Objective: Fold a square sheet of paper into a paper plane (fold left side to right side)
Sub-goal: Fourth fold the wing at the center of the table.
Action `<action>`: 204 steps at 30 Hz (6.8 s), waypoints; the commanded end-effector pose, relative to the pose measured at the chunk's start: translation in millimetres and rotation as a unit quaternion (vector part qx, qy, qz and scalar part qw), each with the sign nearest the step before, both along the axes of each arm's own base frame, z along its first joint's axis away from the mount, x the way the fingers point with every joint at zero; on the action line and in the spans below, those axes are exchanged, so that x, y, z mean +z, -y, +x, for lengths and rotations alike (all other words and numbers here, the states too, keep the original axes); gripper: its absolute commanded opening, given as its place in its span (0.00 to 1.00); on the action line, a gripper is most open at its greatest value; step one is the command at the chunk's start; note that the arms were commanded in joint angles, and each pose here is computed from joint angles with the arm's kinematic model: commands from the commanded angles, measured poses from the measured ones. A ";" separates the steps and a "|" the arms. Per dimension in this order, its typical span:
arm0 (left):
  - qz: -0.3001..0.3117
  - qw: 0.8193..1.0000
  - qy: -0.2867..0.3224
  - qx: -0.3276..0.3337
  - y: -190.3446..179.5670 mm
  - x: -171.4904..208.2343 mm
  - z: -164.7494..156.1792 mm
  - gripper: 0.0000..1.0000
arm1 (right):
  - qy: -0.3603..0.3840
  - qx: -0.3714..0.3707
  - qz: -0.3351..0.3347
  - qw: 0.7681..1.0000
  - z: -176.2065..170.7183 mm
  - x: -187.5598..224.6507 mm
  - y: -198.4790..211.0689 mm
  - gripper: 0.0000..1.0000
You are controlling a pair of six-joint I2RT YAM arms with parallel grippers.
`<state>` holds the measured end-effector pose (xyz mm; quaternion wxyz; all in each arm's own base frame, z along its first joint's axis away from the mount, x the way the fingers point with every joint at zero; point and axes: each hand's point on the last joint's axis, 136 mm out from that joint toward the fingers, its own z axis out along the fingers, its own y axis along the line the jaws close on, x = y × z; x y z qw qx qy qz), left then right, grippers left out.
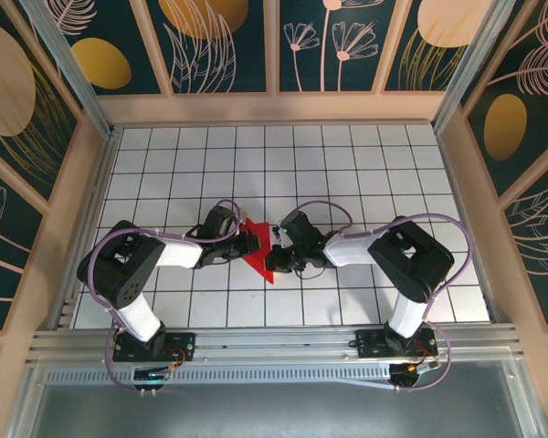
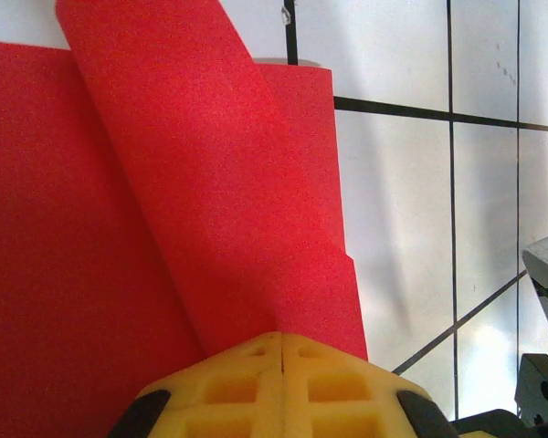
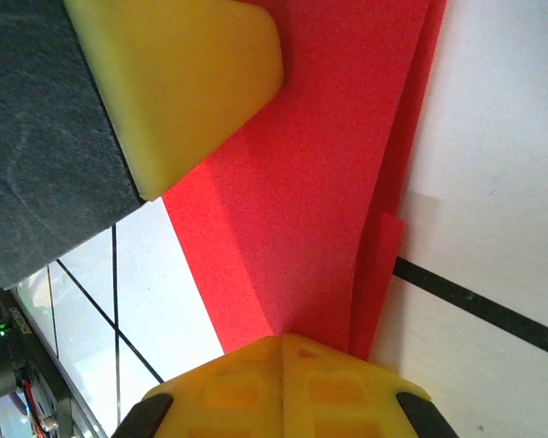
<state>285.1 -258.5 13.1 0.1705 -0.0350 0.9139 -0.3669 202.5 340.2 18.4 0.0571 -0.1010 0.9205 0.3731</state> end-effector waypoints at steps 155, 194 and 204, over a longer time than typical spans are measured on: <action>0.107 0.994 0.030 0.000 -32.9 -36.4 40.3 0.00 | 0.017 0.025 -0.030 0.999 34.7 -17.3 -17.5 0.00; 0.132 0.991 0.015 0.015 -41.9 -49.9 38.5 0.00 | 0.035 0.056 -0.011 0.998 7.1 31.1 -20.4 0.00; 0.126 0.992 0.015 0.015 -39.9 -48.5 39.9 0.00 | 0.018 0.051 0.003 0.999 -4.1 25.5 -13.8 0.00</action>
